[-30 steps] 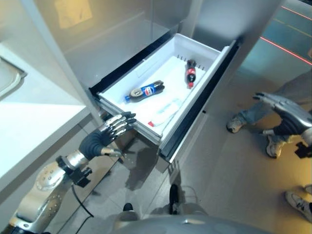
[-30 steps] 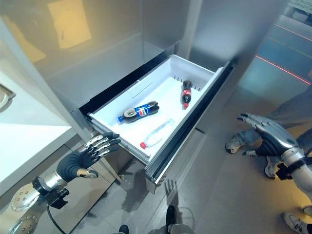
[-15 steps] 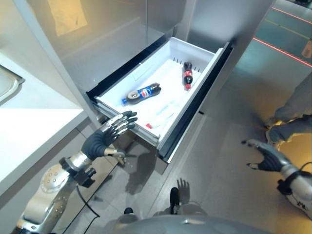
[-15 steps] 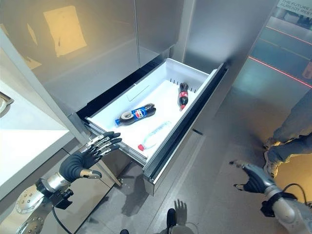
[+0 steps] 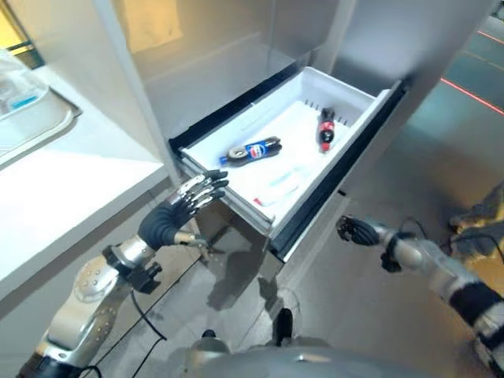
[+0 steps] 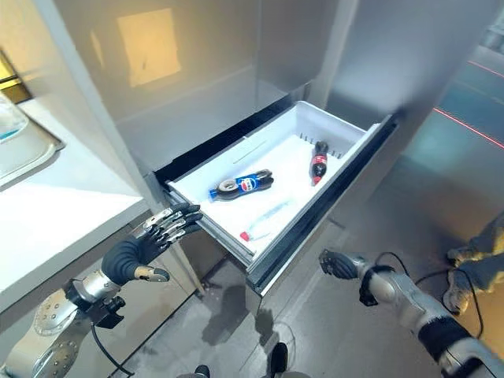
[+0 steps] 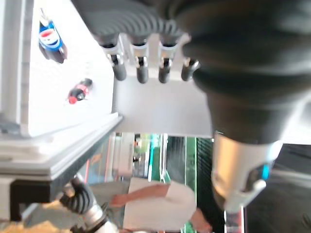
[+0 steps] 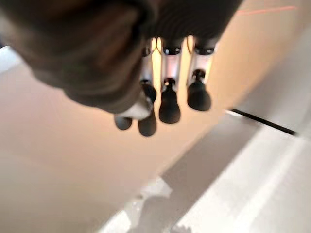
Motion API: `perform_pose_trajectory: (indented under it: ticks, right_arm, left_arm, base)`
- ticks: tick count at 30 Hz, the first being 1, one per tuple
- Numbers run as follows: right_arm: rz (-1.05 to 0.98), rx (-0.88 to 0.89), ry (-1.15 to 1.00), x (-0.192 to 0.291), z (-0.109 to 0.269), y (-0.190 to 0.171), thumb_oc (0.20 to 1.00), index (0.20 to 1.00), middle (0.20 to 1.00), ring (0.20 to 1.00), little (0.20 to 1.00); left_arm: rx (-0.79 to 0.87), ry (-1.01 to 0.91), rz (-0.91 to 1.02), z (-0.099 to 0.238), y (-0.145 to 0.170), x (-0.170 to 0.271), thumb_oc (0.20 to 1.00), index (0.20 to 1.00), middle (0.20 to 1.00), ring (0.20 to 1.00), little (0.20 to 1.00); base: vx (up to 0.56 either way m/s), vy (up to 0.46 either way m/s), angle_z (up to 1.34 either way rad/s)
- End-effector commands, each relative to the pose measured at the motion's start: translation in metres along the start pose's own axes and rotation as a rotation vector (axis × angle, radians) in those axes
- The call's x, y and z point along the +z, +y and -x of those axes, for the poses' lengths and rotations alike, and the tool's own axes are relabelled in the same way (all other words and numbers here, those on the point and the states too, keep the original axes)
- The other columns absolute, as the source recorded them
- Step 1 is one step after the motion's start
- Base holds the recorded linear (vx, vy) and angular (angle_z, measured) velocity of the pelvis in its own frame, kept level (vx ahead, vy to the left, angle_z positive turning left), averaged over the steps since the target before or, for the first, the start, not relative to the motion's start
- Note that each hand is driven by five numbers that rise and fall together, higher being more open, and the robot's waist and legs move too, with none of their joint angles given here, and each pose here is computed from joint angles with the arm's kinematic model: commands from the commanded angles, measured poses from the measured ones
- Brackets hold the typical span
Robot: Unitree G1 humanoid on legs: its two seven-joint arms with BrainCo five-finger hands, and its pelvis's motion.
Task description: Take the drinks into the refrigerator
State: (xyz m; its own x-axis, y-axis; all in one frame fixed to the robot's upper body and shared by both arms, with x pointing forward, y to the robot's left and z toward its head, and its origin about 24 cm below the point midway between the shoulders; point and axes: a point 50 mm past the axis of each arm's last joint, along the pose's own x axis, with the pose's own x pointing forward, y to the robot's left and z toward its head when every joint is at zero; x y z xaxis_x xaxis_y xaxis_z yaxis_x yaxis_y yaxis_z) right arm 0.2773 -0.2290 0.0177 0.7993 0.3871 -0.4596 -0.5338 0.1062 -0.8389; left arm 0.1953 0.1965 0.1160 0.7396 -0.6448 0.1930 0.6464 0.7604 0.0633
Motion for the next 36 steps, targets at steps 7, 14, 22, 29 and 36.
perform_pose_trajectory:
  ticks: [7,14,22,29,36]
  right_arm:
    - [0.182,-0.002,-0.104,0.031,-0.029,-0.041,0.2,0.2,0.2,0.2,0.2]
    - [0.197,-0.05,-0.134,0.043,-0.038,-0.062,0.2,0.2,0.2,0.2,0.2]
    - [0.206,-0.24,-0.102,0.048,-0.044,-0.115,0.2,0.2,0.2,0.2,0.2]
    - [0.169,-0.494,-0.122,0.06,-0.035,-0.169,0.2,0.2,0.2,0.2,0.2]
    - [-0.017,-0.406,-0.099,0.043,-0.04,-0.117,0.2,0.2,0.2,0.2,0.2]
  left_arm:
    - [-0.097,-0.13,-0.028,-0.017,-0.005,0.024,1.0,1.0,1.0,1.0,1.0]
    - [-0.148,-0.132,-0.005,-0.025,-0.011,0.023,1.0,1.0,1.0,1.0,1.0]
    - [-0.187,-0.153,0.038,-0.03,-0.017,0.024,1.0,1.0,1.0,1.0,1.0]
    - [-0.195,-0.168,0.041,-0.036,-0.018,0.026,1.0,1.0,1.0,1.0,1.0]
    - [-0.146,-0.169,0.046,-0.034,-0.016,0.022,1.0,1.0,1.0,1.0,1.0]
  base:
    - [-0.01,-0.029,0.21]
    - [-0.01,-0.055,0.52]
    - [-0.01,-0.044,0.49]
    - [-0.02,-0.026,0.39]
    - [0.01,0.019,0.25]
